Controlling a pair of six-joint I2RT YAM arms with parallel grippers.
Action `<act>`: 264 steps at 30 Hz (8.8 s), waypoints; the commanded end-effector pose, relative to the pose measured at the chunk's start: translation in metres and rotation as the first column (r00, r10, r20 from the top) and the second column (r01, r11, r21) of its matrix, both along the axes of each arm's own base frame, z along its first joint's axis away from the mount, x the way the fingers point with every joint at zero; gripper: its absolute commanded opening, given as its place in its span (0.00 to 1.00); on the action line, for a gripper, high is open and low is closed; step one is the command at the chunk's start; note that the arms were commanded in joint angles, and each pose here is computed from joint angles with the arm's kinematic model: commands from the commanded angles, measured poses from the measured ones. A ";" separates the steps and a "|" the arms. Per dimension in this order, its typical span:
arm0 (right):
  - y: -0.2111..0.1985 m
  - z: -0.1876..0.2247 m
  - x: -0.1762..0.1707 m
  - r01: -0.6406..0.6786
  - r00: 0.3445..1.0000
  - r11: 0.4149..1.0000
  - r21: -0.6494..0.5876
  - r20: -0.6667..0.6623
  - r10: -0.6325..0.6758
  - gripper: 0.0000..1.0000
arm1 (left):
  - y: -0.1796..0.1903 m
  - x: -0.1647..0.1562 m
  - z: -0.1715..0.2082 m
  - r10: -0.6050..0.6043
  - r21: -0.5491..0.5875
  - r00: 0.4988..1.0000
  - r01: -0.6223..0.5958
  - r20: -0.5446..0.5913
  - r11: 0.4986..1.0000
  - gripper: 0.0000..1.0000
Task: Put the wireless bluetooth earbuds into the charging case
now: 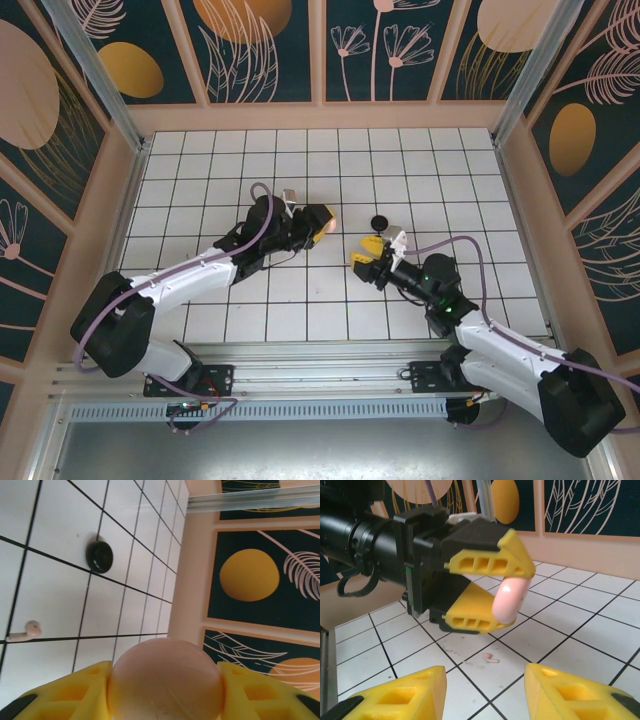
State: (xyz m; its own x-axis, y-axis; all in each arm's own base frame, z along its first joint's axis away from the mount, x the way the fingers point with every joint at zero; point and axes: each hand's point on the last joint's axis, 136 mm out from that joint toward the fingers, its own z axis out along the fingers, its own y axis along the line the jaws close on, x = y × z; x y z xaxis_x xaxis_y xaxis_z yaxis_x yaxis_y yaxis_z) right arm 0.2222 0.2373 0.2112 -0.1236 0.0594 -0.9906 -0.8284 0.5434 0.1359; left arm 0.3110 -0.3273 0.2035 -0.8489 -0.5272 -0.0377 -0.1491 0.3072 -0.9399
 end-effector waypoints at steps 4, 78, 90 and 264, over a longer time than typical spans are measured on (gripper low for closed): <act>0.009 0.009 0.002 0.006 0.998 1.000 0.015 0.066 -0.007 0.46 | -0.004 -0.001 0.030 -0.010 -0.114 0.999 0.014 0.035 0.993 0.29; 0.019 0.031 0.033 -0.121 0.989 0.992 -0.027 0.085 0.123 0.23 | 0.013 0.012 0.056 -0.210 0.306 0.896 0.089 0.392 0.948 0.69; 0.004 0.041 0.015 -0.300 0.947 0.951 -0.069 0.098 0.306 0.24 | 0.029 -0.045 0.088 -0.564 0.583 0.306 0.037 0.767 0.812 0.65; 0.010 0.082 -0.026 -0.619 0.753 0.775 -0.126 0.183 0.632 0.19 | -0.006 -0.112 0.081 -0.545 0.601 -0.262 0.246 0.797 0.760 0.43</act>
